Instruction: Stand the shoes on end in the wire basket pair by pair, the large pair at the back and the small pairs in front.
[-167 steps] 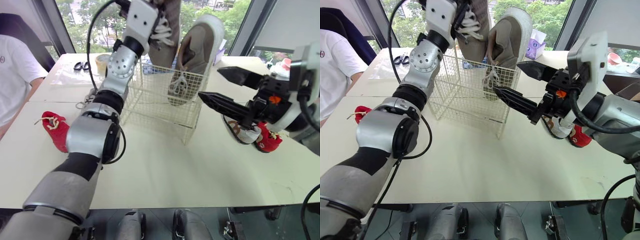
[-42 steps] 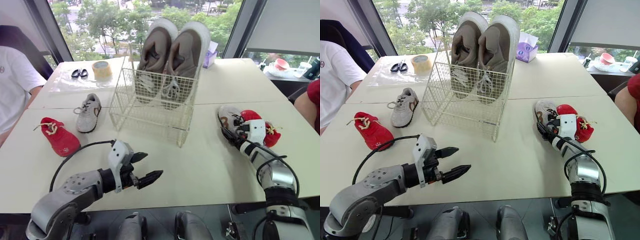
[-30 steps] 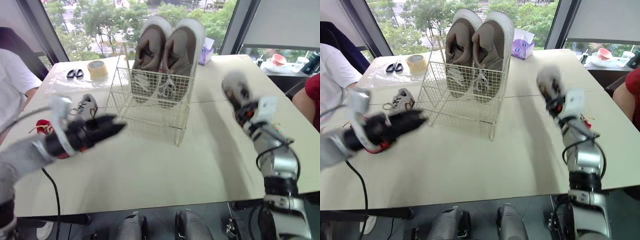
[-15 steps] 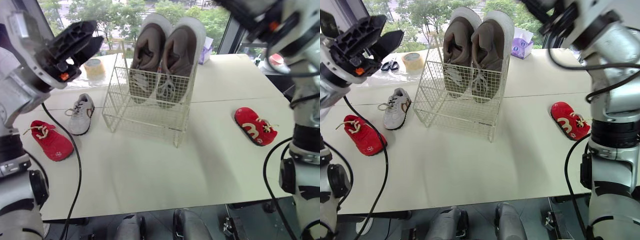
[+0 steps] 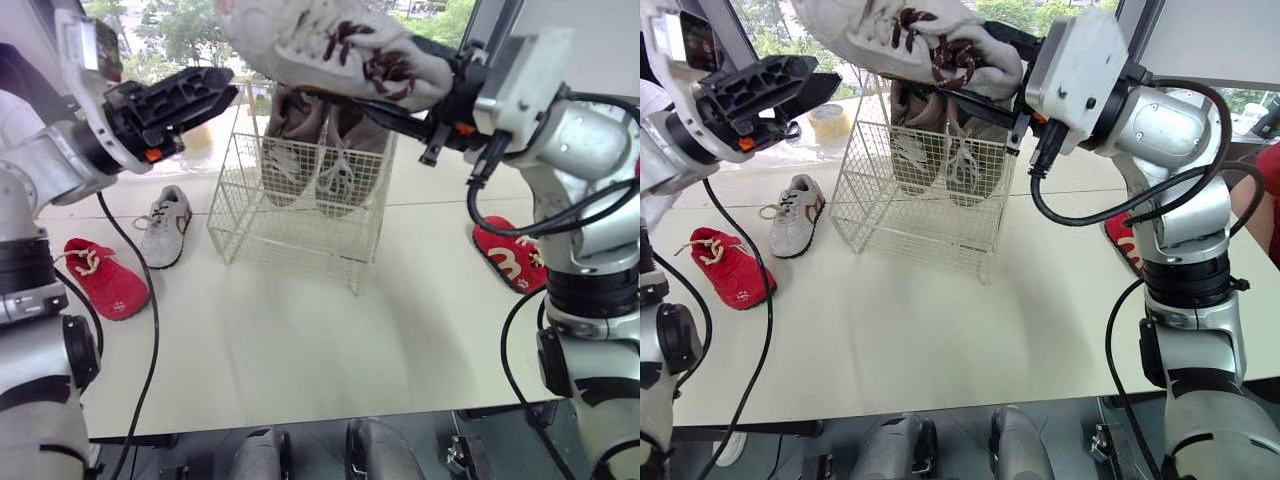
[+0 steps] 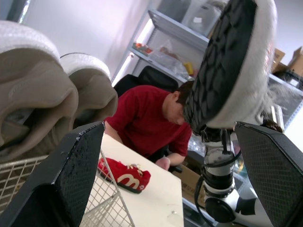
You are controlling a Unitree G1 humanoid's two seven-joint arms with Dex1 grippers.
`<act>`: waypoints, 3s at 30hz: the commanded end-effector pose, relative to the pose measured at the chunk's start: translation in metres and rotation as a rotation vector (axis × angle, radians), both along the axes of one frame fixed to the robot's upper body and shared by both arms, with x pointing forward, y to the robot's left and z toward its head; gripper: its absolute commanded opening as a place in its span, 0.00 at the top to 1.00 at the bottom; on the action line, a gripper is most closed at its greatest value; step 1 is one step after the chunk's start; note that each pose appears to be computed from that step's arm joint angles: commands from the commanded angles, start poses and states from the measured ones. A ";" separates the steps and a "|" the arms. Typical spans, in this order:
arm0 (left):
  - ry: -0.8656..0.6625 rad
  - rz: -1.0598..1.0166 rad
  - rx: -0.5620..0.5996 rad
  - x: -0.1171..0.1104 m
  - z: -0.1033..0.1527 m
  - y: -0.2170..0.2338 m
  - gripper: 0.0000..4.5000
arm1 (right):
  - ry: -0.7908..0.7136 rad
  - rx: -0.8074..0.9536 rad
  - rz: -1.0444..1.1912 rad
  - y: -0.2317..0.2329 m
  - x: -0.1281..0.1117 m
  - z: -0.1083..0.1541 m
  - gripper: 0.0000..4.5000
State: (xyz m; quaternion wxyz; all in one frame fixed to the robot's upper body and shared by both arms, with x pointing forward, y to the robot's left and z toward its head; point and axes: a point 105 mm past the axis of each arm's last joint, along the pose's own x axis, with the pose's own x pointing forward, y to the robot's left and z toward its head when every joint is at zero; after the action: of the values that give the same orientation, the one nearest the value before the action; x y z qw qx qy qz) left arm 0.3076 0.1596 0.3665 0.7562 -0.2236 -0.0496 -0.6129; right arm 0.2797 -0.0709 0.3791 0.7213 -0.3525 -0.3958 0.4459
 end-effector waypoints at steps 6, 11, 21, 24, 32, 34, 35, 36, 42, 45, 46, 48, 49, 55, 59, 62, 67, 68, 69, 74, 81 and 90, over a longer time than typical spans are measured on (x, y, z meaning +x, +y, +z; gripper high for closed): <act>-0.111 -0.068 0.033 -0.013 0.020 -0.008 0.00 | -0.045 -0.070 0.014 0.004 -0.007 -0.009 0.67; -0.115 -0.099 0.067 -0.012 0.017 -0.012 0.00 | -0.044 -0.095 0.018 0.007 -0.007 -0.014 0.67; -0.111 -0.118 0.045 -0.012 0.015 -0.017 0.81 | -0.051 -0.106 0.018 0.010 -0.008 -0.014 0.67; -0.104 -0.103 0.025 -0.011 0.015 -0.016 0.81 | -0.050 -0.107 0.010 0.009 -0.007 -0.015 0.67; -0.071 0.108 -0.282 0.004 0.024 0.017 0.82 | 0.196 0.073 -0.108 -0.026 0.019 -0.035 0.01; -0.047 0.209 -0.355 0.011 0.023 0.029 0.82 | 0.292 0.180 -0.112 -0.033 0.020 -0.040 0.01; -0.041 0.236 -0.416 0.010 0.023 0.034 0.82 | 0.367 0.283 -0.099 -0.037 0.021 -0.043 0.01; -0.038 0.246 -0.455 0.008 0.024 0.037 0.82 | 0.414 0.348 -0.091 -0.039 0.021 -0.044 0.01; -0.002 0.210 -0.560 -0.006 0.015 0.010 0.82 | 0.906 0.875 0.400 -0.004 0.000 -0.045 0.01; 0.018 0.194 -0.593 -0.007 0.014 0.006 0.82 | 1.002 0.975 0.496 0.005 0.003 -0.043 0.01; 0.018 0.190 -0.590 -0.008 0.013 0.004 0.82 | 1.021 1.015 0.530 0.006 0.004 -0.039 0.01; 0.016 0.187 -0.585 -0.010 0.011 0.000 0.82 | 1.044 1.068 0.588 0.007 0.005 -0.031 0.01; 0.016 0.188 -0.582 -0.010 0.010 -0.002 0.82 | 1.052 1.088 0.610 0.009 0.005 -0.026 0.01; 0.037 0.173 -0.577 -0.013 0.001 -0.015 0.82 | 1.079 1.078 0.664 0.024 0.002 -0.015 0.01; 0.072 0.176 -0.597 -0.011 -0.007 -0.018 0.82 | 1.060 1.075 0.689 0.027 0.001 -0.009 0.01; 0.079 0.168 -0.595 -0.011 -0.010 -0.022 0.82 | 1.064 1.070 0.685 0.029 0.005 -0.009 0.01; 0.114 0.199 -0.580 -0.004 -0.024 -0.018 0.82 | 1.043 1.091 0.692 0.025 0.008 -0.005 0.01; 0.117 0.203 -0.574 -0.003 -0.027 -0.017 0.82 | 1.040 1.090 0.692 0.025 0.008 -0.004 0.01; 0.121 0.203 -0.565 -0.003 -0.029 -0.018 0.82 | 1.038 1.091 0.691 0.025 0.009 -0.004 0.01; 0.126 0.201 -0.535 -0.002 -0.034 -0.024 0.82 | 1.026 1.101 0.681 0.024 0.010 -0.003 0.06; 0.134 0.205 -0.487 -0.001 -0.040 -0.031 0.82 | 1.022 1.100 0.679 0.025 0.010 -0.002 0.67; 0.156 0.191 -0.355 -0.009 -0.059 -0.034 0.26 | 0.988 1.110 0.696 0.018 0.008 0.009 0.74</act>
State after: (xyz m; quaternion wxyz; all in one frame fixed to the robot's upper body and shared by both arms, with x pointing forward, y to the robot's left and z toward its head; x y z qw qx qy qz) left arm 0.3036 0.1318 0.3090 0.7585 -0.4114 -0.1301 -0.4884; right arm 0.3103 -0.0525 0.3604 0.7393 0.4414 -0.2378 0.4496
